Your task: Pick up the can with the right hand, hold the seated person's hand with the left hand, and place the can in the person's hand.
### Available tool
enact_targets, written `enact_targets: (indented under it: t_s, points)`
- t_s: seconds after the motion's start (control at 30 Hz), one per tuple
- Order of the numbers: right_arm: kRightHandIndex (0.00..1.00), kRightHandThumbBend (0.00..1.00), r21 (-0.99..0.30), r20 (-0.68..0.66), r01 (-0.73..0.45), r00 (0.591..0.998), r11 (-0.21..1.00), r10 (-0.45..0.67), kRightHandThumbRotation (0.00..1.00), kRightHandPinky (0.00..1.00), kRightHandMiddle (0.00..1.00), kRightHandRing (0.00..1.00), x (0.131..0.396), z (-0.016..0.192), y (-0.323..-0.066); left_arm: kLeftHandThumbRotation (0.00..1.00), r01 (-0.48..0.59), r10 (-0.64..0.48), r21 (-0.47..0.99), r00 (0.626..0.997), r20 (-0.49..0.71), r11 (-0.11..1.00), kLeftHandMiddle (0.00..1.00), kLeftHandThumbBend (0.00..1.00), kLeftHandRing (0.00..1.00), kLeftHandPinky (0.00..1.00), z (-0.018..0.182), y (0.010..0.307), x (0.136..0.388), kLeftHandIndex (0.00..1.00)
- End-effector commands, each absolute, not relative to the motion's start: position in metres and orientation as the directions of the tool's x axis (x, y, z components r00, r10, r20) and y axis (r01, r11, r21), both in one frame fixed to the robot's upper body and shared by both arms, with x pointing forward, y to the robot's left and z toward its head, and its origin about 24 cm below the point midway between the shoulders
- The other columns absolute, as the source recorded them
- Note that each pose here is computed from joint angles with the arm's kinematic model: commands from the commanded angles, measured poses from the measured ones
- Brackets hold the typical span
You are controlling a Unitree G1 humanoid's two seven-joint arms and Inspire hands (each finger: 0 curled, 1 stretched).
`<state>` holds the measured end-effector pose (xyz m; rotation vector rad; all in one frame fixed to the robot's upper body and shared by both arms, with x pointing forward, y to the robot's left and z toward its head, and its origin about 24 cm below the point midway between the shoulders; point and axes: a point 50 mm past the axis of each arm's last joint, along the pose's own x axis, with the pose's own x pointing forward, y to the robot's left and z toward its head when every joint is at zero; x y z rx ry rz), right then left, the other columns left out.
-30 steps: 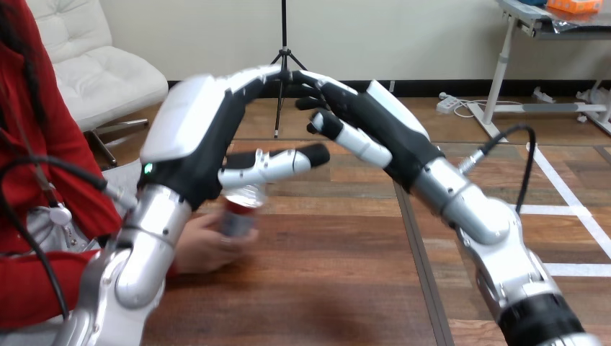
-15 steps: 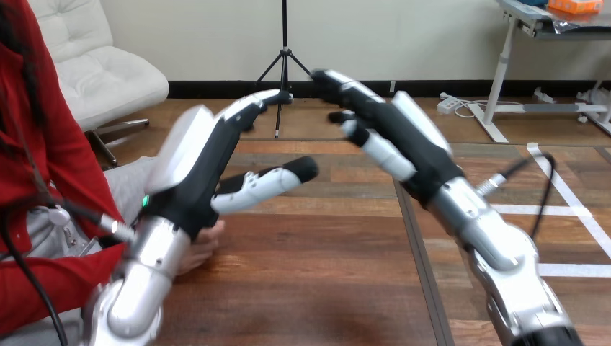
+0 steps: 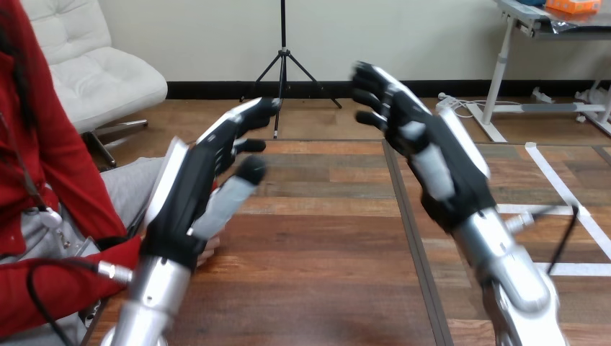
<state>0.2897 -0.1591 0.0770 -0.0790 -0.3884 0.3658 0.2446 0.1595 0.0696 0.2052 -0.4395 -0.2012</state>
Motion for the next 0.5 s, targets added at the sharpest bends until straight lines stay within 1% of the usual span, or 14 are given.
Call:
enact_targets:
  t_s: [0.0, 0.13, 0.17, 0.33, 0.47]
  points:
    - [0.91, 1.0, -0.075, 0.411, -0.333, 0.848, 0.94, 0.334, 1.0, 0.9, 0.92, 0.9, 0.282, 0.082, -0.159, 1.0, 0.113, -0.169, 0.151, 0.883, 0.438, 0.982, 0.79, 0.85, 0.81, 0.75, 0.072, 0.166, 0.24, 0.76]
    - [0.91, 1.0, -0.035, 0.396, -0.338, 0.859, 0.94, 0.324, 1.0, 0.9, 0.92, 0.91, 0.272, 0.073, -0.162, 1.0, 0.098, -0.149, 0.138, 0.89, 0.432, 0.986, 0.77, 0.8, 0.8, 0.72, 0.071, 0.171, 0.233, 0.74]
    - [0.92, 1.0, -0.03, 0.392, -0.34, 0.861, 0.94, 0.324, 1.0, 0.9, 0.93, 0.91, 0.271, 0.071, -0.162, 1.0, 0.093, -0.142, 0.133, 0.892, 0.43, 0.987, 0.77, 0.77, 0.79, 0.71, 0.071, 0.172, 0.232, 0.74]
    - [0.92, 1.0, 0.001, 0.374, -0.336, 0.873, 0.942, 0.311, 1.0, 0.9, 0.93, 0.91, 0.261, 0.061, -0.165, 1.0, 0.075, -0.107, 0.092, 0.901, 0.42, 0.993, 0.75, 0.72, 0.77, 0.67, 0.07, 0.178, 0.227, 0.72]
    - [0.92, 0.97, 0.032, 0.369, -0.337, 0.879, 0.941, 0.303, 1.0, 0.89, 0.92, 0.91, 0.255, 0.055, -0.165, 1.0, 0.058, -0.081, 0.068, 0.906, 0.415, 0.996, 0.73, 0.64, 0.74, 0.64, 0.071, 0.181, 0.227, 0.7]
